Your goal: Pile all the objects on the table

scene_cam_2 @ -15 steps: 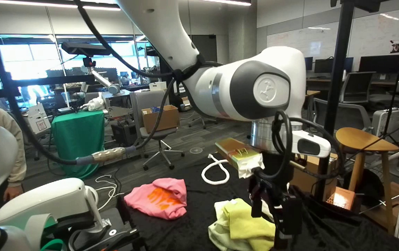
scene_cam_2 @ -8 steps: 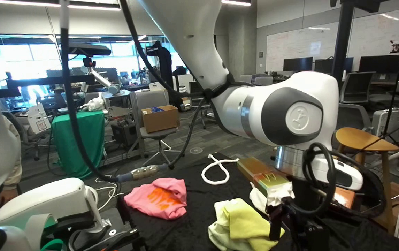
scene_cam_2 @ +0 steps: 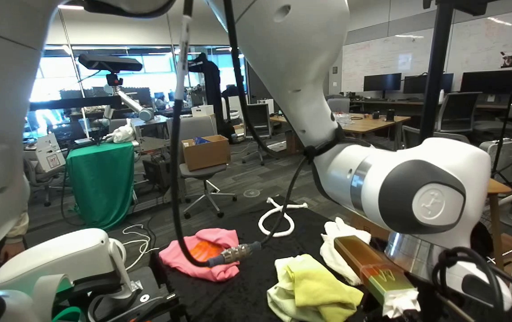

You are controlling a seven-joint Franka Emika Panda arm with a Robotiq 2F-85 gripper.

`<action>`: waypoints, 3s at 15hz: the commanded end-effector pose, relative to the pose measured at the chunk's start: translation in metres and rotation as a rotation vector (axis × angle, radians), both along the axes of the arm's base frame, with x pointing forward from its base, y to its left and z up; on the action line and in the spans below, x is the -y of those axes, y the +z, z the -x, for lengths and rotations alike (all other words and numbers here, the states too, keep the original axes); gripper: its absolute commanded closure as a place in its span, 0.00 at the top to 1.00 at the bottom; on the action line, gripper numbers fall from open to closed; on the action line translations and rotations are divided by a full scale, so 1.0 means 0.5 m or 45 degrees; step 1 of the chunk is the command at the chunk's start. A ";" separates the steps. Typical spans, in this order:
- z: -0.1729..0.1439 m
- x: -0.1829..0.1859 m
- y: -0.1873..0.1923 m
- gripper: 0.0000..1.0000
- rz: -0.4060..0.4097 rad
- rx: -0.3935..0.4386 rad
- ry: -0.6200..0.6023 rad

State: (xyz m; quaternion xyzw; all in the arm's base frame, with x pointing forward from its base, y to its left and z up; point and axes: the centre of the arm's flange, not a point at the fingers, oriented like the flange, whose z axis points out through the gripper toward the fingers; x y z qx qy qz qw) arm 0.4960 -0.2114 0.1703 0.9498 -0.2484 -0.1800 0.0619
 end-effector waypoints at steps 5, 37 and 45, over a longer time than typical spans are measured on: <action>0.003 0.053 -0.118 1.00 -0.112 -0.133 -0.055; -0.044 0.056 -0.032 0.08 -0.164 -0.052 0.023; -0.075 -0.109 0.181 0.08 -0.101 0.156 0.305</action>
